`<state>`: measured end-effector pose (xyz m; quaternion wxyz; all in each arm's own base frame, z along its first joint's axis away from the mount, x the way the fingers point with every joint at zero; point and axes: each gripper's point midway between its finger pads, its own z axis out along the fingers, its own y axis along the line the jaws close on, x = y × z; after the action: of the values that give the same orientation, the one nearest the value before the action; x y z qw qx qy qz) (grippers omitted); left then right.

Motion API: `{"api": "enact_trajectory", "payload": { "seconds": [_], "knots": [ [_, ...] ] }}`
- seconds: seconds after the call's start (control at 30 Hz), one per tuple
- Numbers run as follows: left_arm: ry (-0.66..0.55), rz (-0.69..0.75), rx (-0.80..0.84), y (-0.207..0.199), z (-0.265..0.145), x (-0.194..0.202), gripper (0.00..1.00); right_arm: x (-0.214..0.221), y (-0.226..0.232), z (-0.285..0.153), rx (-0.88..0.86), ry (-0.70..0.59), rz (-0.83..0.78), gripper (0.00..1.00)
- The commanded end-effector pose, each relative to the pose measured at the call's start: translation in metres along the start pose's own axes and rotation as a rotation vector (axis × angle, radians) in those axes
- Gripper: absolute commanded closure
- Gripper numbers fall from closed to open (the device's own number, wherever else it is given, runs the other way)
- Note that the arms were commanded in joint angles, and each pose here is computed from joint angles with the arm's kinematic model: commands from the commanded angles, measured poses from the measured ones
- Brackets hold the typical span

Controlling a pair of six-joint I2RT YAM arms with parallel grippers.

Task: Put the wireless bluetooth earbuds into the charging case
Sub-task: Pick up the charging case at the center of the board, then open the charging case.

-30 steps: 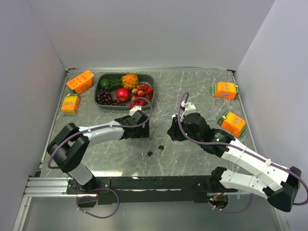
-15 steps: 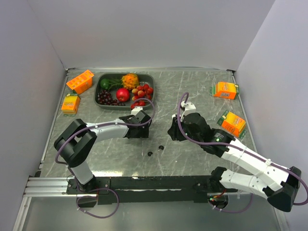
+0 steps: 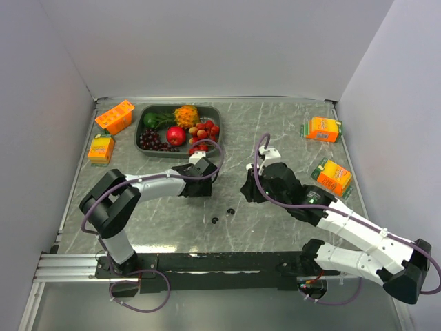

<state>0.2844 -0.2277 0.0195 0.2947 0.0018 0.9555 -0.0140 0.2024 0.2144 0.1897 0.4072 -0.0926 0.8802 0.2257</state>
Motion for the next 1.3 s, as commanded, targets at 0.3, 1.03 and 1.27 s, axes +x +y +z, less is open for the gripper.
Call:
{"api": "enact_trajectory", "payload": {
  "seconds": [0.3,1.03,1.27],
  "knots": [
    [-0.284,-0.023,0.334,-0.016,-0.075,-0.03,0.99,-0.042,0.019,-0.027,-0.06,-0.092,0.039,0.53],
    [-1.075,0.393,0.953,-0.048,-0.223,-0.007,0.99,-0.028,0.085,-0.024,-0.359,0.141,-0.054,0.22],
    [-1.073,0.492,0.913,-0.061,-0.221,-0.004,0.99,-0.022,0.096,-0.016,-0.394,0.17,-0.06,0.18]
  ]
}}
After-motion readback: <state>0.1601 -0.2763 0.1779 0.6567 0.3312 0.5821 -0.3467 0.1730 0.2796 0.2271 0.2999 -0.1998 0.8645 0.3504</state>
